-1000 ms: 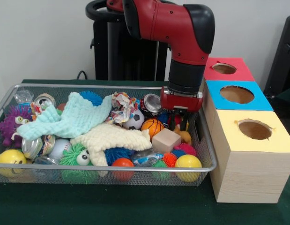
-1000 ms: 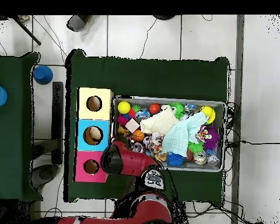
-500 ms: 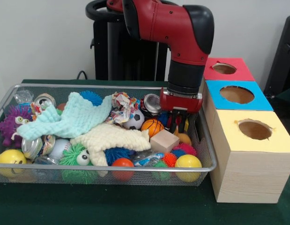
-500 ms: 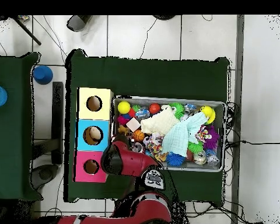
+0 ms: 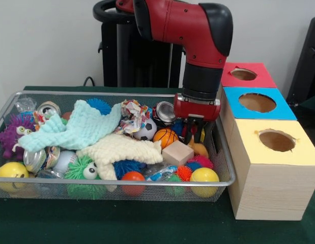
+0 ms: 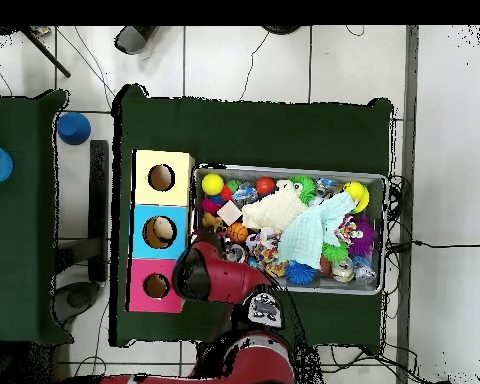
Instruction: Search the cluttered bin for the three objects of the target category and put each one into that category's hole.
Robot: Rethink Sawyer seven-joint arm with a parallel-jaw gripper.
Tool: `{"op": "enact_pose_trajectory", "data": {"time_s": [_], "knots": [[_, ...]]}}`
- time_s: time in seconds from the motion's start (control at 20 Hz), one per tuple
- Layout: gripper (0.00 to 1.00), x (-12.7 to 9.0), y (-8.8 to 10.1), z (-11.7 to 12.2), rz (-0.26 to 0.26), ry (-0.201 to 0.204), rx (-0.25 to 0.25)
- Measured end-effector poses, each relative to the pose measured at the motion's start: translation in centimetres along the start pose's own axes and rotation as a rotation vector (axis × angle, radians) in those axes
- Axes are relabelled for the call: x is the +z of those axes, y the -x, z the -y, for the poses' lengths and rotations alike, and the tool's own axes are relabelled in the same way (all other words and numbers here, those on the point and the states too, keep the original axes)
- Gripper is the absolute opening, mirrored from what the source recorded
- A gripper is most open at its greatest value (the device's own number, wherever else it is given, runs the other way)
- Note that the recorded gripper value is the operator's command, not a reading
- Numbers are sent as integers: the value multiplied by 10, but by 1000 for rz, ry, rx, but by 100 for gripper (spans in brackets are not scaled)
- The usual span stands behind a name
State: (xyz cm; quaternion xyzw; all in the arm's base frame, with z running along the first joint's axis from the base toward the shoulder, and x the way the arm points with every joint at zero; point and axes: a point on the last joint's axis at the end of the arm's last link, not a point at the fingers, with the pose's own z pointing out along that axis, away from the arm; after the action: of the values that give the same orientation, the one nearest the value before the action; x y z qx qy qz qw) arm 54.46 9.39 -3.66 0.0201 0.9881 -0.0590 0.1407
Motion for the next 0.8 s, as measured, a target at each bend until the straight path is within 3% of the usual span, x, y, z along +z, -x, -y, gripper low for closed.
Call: {"op": "enact_pose_trajectory", "data": {"time_s": [0.8], "knots": [[0,-79,61,6,30,18,20]]}}
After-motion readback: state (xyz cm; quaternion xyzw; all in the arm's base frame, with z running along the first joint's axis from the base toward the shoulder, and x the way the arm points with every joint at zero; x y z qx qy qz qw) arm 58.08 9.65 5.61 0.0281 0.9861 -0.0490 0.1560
